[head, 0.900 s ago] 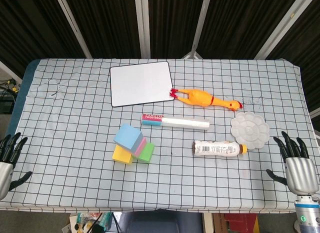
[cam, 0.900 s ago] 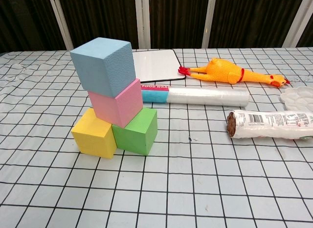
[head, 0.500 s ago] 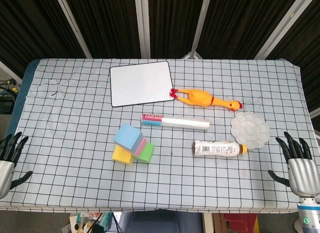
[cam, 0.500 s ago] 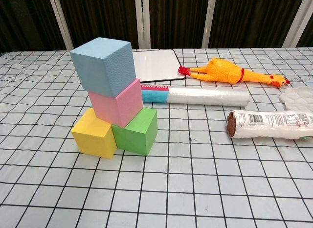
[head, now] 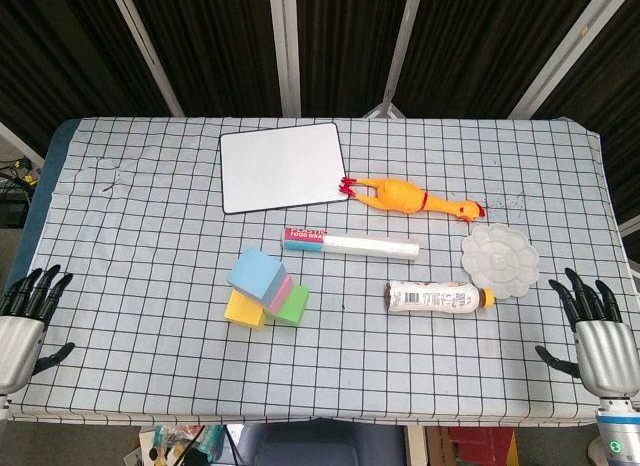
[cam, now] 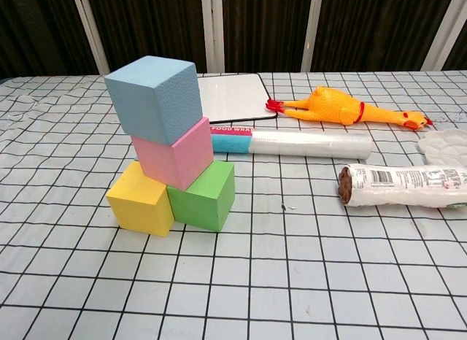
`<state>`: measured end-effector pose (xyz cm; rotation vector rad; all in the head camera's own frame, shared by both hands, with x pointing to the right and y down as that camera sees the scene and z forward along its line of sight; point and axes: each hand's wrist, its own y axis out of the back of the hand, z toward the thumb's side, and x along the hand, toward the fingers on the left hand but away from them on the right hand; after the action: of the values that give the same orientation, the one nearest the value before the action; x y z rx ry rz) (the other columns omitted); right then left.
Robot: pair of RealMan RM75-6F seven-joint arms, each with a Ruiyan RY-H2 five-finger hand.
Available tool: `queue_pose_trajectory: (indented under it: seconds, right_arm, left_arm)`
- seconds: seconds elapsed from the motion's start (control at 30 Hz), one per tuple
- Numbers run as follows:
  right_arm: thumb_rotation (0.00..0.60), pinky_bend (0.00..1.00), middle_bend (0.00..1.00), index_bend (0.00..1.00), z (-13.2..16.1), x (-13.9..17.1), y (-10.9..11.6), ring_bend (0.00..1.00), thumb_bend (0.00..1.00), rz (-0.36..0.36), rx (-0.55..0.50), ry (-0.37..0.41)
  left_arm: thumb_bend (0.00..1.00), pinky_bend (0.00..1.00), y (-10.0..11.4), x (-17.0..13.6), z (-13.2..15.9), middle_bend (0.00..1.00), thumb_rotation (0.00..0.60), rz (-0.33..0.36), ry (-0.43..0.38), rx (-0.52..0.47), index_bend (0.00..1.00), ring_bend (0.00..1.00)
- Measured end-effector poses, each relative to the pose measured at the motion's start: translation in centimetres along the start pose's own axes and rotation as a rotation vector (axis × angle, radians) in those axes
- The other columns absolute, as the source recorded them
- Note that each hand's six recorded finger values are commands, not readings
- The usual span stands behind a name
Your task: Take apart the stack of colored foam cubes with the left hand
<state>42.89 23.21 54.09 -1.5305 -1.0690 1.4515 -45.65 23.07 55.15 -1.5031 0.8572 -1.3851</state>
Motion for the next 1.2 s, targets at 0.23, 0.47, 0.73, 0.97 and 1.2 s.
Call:
queue_pose_trajectory:
  seconds: [0.23,0.47,0.73,0.97,1.2]
  right_arm:
    - [0.6,0.06,0.04,0.16,0.1,0.0,-0.2,0.15,0.02,0.013,-0.002,0.004]
    - [0.6,0.06,0.04,0.16,0.1,0.0,-0.2,0.15,0.02,0.014,-0.003,0.004]
    - [0.6,0.06,0.04,0.16,0.1,0.0,-0.2,0.15,0.02,0.016,-0.003,0.005]
    - [0.6,0.06,0.04,0.16,-0.3,0.0,0.2,0.15,0.02,0.008,-0.019,-0.002]
    - [0.6,0.06,0.04,0.16,-0.6,0.1,0.6,0.15,0.02,-0.005,-0.033,-0.007]
  left_arm:
    - [0.04,0.13,-0.6,2.7,0.6,0.0,0.6,-0.089,-0.042,-0.003,0.0,0.0]
    - [0.04,0.13,-1.4,6.4,2.9,0.0,0.6,-0.261,-0.135,-0.009,0.0,0.0]
    - [0.01,0.14,-2.5,9.5,6.7,0.0,0.6,-0.436,-0.205,0.04,0.0,0.0]
    - [0.01,0.14,-3.3,10.6,9.8,0.0,0.6,-0.501,-0.236,0.067,0.0,0.0]
    - [0.01,0.14,-5.0,11.5,12.9,0.0,0.6,-0.54,-0.26,0.098,0.0,0.0]
